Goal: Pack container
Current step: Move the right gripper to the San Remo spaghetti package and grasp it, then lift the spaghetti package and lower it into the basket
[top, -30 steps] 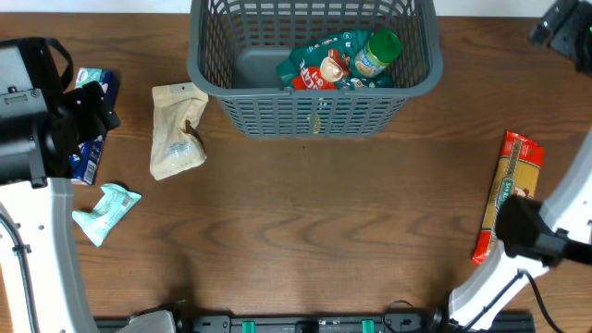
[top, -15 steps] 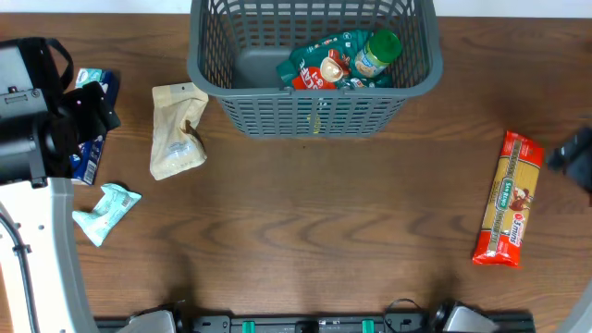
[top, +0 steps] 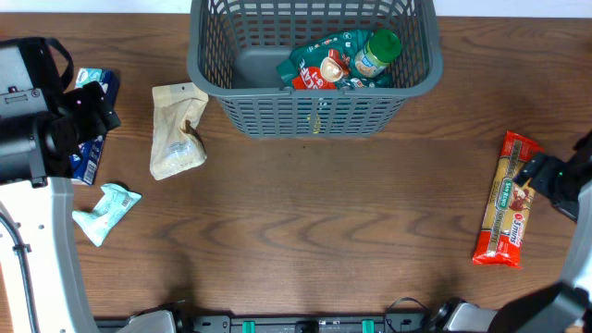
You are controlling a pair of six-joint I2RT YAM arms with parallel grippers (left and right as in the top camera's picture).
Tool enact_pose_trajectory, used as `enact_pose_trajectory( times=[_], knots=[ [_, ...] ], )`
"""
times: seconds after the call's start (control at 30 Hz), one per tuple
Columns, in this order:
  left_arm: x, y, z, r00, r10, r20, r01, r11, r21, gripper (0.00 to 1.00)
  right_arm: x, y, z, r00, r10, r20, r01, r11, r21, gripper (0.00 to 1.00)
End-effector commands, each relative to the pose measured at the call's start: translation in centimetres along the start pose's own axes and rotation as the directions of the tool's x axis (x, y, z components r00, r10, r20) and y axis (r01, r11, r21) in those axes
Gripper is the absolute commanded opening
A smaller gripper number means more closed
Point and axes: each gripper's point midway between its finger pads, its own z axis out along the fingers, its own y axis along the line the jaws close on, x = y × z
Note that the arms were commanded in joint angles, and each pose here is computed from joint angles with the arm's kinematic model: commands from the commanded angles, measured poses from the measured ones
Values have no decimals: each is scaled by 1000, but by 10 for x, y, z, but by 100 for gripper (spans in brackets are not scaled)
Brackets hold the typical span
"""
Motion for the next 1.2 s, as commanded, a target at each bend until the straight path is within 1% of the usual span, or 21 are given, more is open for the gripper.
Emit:
enact_pose_trajectory(
  times=[0.0, 0.2, 0.47, 0.83, 0.9, 0.97, 1.03, 1.17],
  knots=[
    [0, 1, 3, 1000, 15, -8, -15, 1000, -3, 99, 0, 9, 23, 998, -35, -52, 32, 999, -40, 99],
    [0, 1, 3, 1000, 16, -8, -16, 1000, -4, 99, -1, 13, 69, 987, -84, -139, 80, 996, -34, 99],
    [0, 1, 3, 1000, 16, -8, -16, 1000, -4, 99, 6, 17, 118, 970, -94, -226, 89, 996, -31, 99],
    [0, 1, 3, 1000, 16, -8, -16, 1000, -4, 99, 16, 21, 153, 954, -99, -284, 93, 995, -36, 99],
    [0, 1, 3, 1000, 16, -8, -16, 1000, -4, 99, 17, 23, 157, 953, -99, -288, 90, 995, -45, 91],
    [0, 1, 3, 1000, 16, -8, -16, 1000, -4, 99, 18, 26, 159, 953, -99, -288, 85, 995, -60, 76],
    [0, 1, 3, 1000, 16, -8, -16, 1000, -4, 99, 18, 29, 159, 953, -100, -287, 80, 994, -79, 66],
    [0, 1, 3, 1000, 16, -8, -16, 1000, -4, 99, 18, 31, 159, 953, -100, -285, 77, 993, -90, 50]
  ],
)
